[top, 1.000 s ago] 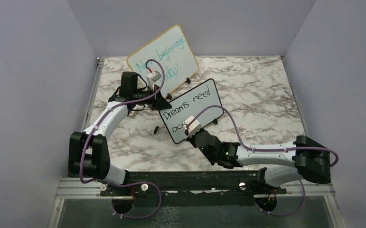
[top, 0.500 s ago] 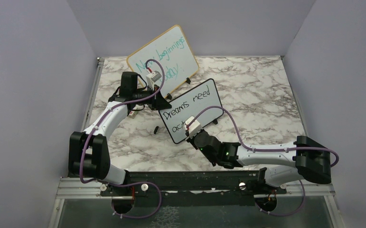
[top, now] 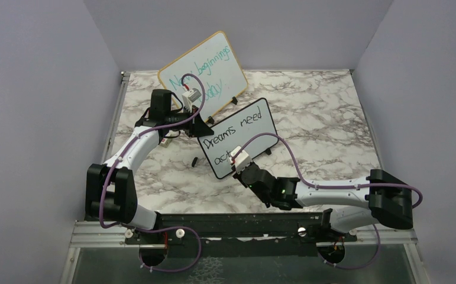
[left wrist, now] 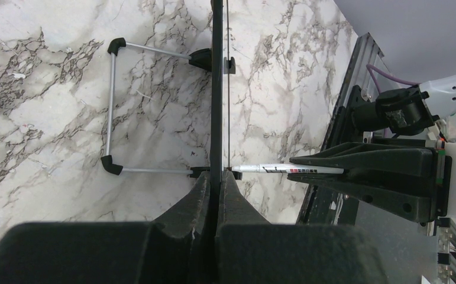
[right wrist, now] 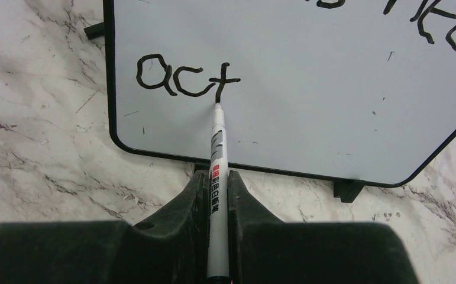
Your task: Write a sentence on the whiteboard
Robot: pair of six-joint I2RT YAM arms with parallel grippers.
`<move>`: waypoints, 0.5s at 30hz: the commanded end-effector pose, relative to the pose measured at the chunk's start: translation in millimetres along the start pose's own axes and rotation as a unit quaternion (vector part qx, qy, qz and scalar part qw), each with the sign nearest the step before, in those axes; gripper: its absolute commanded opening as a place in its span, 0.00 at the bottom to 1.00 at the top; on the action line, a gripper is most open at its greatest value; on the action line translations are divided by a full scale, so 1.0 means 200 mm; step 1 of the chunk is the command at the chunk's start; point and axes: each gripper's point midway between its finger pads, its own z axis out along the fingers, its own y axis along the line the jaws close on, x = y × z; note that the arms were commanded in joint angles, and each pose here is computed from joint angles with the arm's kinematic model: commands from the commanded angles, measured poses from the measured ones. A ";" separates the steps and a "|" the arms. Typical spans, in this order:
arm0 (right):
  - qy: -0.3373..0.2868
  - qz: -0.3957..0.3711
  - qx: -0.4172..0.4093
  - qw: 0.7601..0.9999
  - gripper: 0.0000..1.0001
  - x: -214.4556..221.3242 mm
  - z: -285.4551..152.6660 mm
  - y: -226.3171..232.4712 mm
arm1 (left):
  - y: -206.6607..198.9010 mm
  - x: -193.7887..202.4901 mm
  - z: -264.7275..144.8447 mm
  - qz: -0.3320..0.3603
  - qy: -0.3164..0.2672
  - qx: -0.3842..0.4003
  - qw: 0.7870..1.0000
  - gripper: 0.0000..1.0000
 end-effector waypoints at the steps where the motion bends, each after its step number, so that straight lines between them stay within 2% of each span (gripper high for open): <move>1: 0.019 -0.006 0.008 1.000 0.00 0.06 0.00 -0.02 | 0.01 0.06 0.01 -0.022 0.021 0.000 1.000 0.00; 15: -0.015 0.015 0.041 0.999 0.00 -0.03 0.00 -0.09 | 0.01 0.06 0.01 -0.021 0.020 0.001 1.000 0.00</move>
